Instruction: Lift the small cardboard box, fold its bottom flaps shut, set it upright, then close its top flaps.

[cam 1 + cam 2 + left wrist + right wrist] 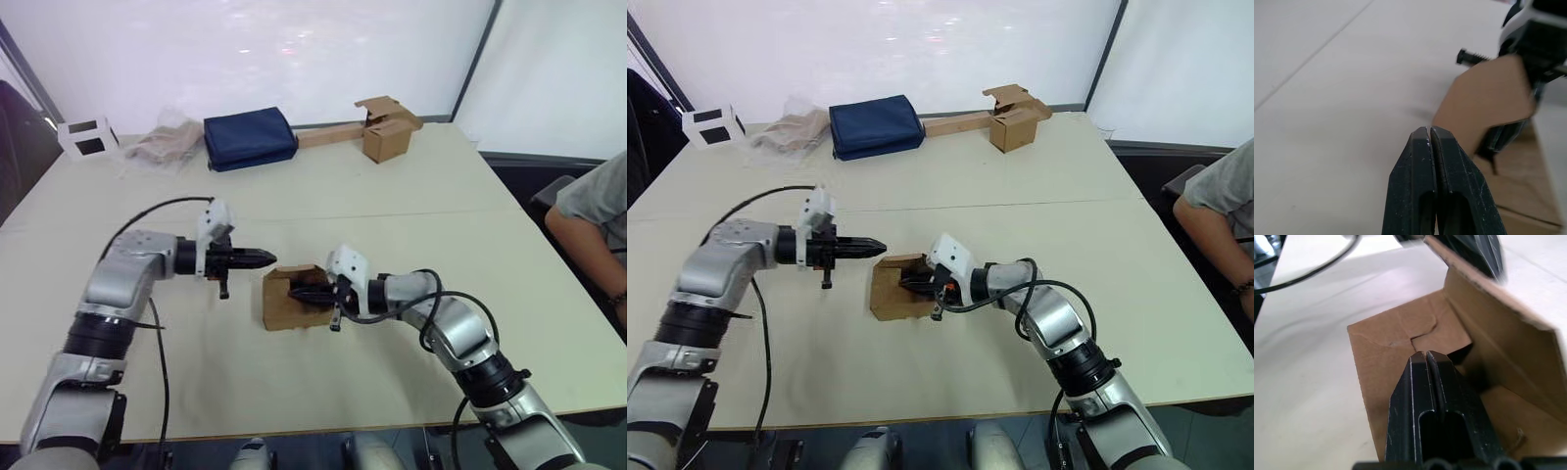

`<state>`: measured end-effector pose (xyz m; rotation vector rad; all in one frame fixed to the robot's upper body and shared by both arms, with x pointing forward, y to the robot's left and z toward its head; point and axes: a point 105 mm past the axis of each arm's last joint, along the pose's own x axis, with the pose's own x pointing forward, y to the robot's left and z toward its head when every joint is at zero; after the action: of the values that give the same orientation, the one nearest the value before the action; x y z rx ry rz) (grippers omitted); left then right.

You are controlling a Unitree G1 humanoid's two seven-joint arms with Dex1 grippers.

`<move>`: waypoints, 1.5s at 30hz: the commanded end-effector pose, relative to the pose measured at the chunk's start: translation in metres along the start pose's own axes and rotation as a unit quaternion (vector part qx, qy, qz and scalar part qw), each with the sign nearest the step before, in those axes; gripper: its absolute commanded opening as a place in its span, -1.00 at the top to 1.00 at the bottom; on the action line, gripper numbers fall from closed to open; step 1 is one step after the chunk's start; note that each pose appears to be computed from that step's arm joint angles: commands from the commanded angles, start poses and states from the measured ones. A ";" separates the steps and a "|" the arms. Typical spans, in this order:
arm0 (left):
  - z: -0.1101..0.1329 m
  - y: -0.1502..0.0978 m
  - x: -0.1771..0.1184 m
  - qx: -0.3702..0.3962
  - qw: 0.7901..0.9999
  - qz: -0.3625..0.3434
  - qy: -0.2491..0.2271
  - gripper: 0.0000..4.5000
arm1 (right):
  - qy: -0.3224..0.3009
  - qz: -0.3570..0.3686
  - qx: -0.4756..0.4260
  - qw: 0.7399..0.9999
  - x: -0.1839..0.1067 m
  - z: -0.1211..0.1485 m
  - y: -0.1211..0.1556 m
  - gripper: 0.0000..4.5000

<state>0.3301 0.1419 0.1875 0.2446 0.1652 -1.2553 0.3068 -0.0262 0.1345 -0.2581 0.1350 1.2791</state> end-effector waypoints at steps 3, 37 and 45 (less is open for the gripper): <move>0.016 -0.021 -0.017 0.016 1.000 -0.017 -0.004 0.98 | -0.032 -0.005 -0.008 0.999 -0.006 0.020 -0.001 1.00; -0.021 -0.044 0.011 0.022 0.997 -0.060 0.047 0.98 | -0.055 -0.055 -0.047 0.996 -0.008 0.066 -0.046 1.00; -0.024 -0.042 0.010 0.021 0.997 -0.052 0.053 0.98 | -0.004 -0.032 -0.059 0.998 0.015 0.028 -0.037 1.00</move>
<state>0.2914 0.1246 0.1517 0.3194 0.2683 -1.3686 0.3519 -0.0196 0.1546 -0.3322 0.0918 1.1981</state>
